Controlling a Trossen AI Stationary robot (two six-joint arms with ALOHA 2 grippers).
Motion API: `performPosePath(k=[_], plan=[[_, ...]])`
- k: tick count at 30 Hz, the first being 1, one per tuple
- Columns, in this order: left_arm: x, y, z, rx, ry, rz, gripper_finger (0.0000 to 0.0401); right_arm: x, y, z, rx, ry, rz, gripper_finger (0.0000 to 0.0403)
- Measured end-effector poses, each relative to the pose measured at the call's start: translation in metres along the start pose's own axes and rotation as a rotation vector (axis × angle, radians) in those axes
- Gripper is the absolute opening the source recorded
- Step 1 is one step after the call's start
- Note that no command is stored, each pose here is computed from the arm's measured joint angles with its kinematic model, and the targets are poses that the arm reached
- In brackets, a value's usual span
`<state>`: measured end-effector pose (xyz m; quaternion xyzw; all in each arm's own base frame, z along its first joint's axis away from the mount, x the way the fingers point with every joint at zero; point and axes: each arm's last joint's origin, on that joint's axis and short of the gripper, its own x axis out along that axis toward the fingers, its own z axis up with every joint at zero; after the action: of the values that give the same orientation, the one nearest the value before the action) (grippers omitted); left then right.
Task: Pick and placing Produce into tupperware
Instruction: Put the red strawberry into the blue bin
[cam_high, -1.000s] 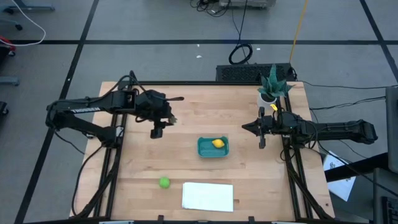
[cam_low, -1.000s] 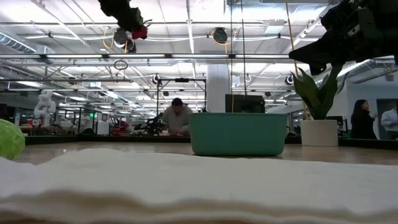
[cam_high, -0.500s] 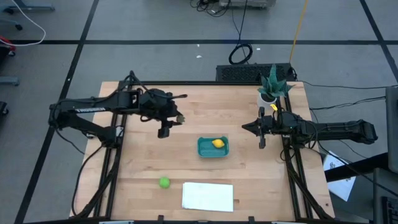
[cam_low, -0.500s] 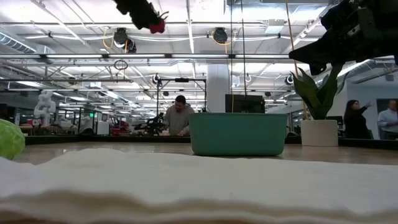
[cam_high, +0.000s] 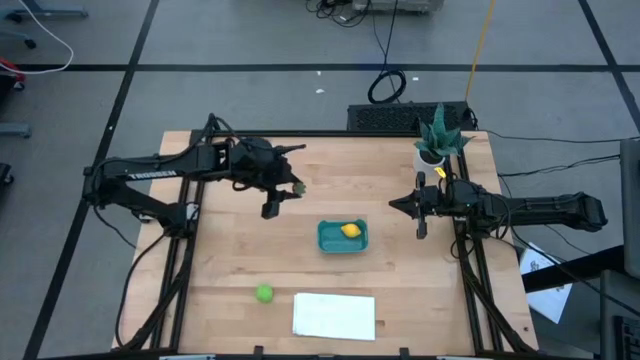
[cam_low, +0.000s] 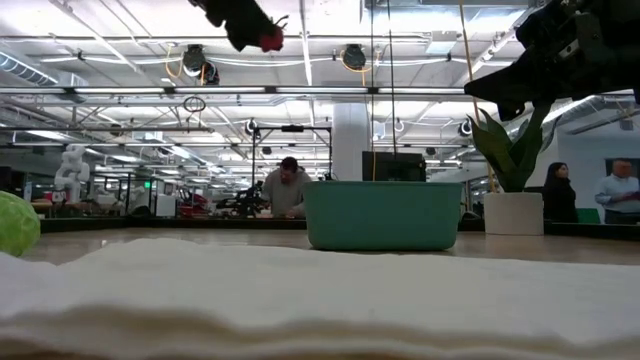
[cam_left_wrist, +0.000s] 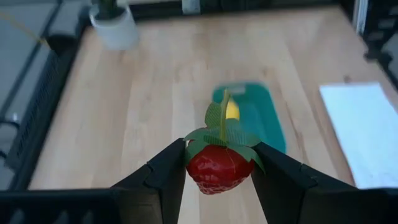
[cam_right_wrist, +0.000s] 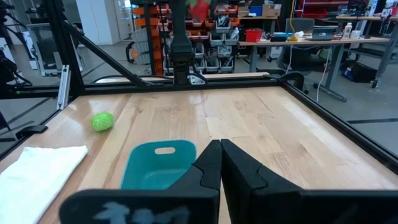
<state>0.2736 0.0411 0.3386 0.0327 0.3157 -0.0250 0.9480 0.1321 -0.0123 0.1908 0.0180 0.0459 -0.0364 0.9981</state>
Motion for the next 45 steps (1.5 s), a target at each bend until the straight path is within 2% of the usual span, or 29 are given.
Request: performPosePath(k=[8, 23, 33, 45], plan=[[0.007, 0.009, 0.012, -0.007, -0.038, -0.032, 0.017, 0.0, 0.0, 0.0, -0.001, 0.002, 0.0, 0.0], [0.045, 0.024, 0.061, 0.016, -0.039, -0.086, 0.017, 0.001, 0.0, -0.001, -0.004, 0.012, 0.0, 0.0], [0.076, 0.028, 0.071, 0.035, -0.023, -0.141, 0.017, 0.002, 0.0, -0.001, -0.004, 0.009, 0.0, 0.0], [0.077, 0.028, 0.072, 0.022, -0.017, -0.144, 0.017, 0.002, 0.0, -0.001, -0.004, 0.01, 0.0, 0.0]])
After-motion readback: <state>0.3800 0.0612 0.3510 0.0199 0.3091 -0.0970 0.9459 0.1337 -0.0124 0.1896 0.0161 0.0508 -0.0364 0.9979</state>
